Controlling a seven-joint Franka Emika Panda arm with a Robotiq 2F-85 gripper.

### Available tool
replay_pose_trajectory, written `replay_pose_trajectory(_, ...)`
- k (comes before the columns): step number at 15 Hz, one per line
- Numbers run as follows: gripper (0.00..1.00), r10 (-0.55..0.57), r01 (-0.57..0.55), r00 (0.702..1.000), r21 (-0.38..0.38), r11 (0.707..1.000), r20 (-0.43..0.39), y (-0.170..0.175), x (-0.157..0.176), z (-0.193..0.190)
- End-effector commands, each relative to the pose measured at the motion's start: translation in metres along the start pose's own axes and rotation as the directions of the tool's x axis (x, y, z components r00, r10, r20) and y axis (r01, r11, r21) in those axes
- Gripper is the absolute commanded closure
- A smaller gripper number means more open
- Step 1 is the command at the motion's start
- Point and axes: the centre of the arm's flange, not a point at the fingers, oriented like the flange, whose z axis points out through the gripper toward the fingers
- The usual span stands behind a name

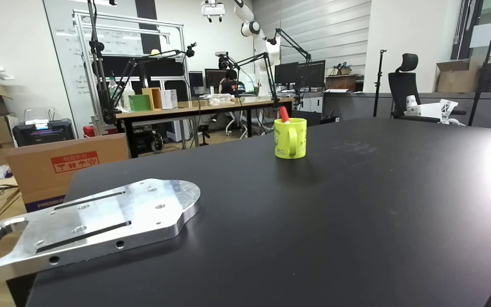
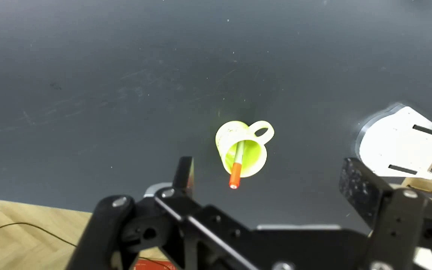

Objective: Take the orange marker out of the yellow cup

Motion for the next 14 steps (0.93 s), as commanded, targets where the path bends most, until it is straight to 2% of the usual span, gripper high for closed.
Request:
replay_pose_trajectory(1, 0.0, -0.061, 0.061, 0.998, 0.015, 0.998, -0.026, 0.019, 0.05, -0.002)
replay_pose_trajectory(3, 0.0, -0.066, 0.067, 0.996, 0.028, 0.997, -0.052, 0.02, 0.066, 0.008)
replay_pose_trajectory(6, 0.0, -0.017, 0.021, 0.998, 0.071, 0.997, -0.065, 0.016, 0.085, 0.019)
replay_pose_trajectory(7, 0.0, -0.052, 0.055, 0.997, 0.047, 0.997, -0.053, 0.012, 0.057, 0.027)
replay_pose_trajectory(14, 0.0, -0.044, 0.048, 0.997, 0.058, 0.997, -0.065, 0.013, 0.069, 0.031)
